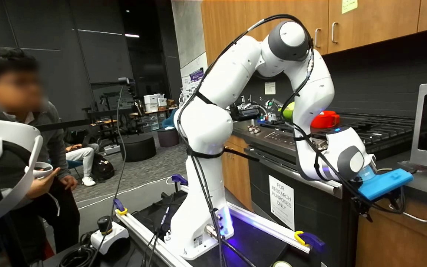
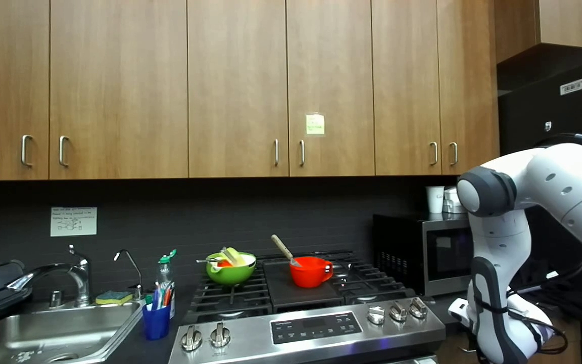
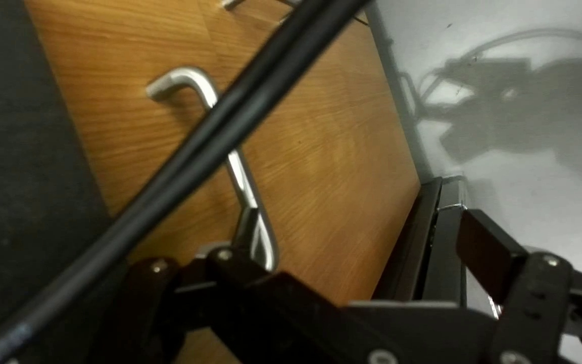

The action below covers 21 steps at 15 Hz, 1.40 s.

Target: Open the topmost drawer on the left

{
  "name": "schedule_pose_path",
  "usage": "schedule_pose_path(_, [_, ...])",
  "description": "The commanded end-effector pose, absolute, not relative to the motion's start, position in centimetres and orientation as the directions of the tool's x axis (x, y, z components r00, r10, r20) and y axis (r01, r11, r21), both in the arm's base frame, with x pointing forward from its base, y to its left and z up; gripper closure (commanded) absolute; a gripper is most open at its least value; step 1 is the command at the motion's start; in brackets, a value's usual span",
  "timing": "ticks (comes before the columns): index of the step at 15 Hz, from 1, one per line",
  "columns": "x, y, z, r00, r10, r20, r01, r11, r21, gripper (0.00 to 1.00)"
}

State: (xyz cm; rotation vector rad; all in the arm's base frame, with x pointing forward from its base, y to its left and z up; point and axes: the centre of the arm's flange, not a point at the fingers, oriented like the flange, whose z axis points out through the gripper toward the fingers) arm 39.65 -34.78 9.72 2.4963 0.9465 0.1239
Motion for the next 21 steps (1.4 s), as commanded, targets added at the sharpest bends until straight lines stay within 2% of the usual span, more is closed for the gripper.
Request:
schedule_pose_path(1, [41.6, -36.9, 9.7, 0.752, 0.646, -0.129, 0.603, -0.596, 0.53, 0.0])
schedule_pose_path(5, [39.1, -37.6, 8.6, 0.741, 0.646, -0.182, 0.637, -0.592, 0.494, 0.0])
schedule_pose_path(12, [38.5, -37.0, 8.8, 0.769, 0.637, -0.045, 0.588, -0.678, 0.441, 0.0])
schedule_pose_path(21, [35.7, -36.5, 6.4, 0.742, 0.666, -0.078, 0.645, -0.677, 0.353, 0.0])
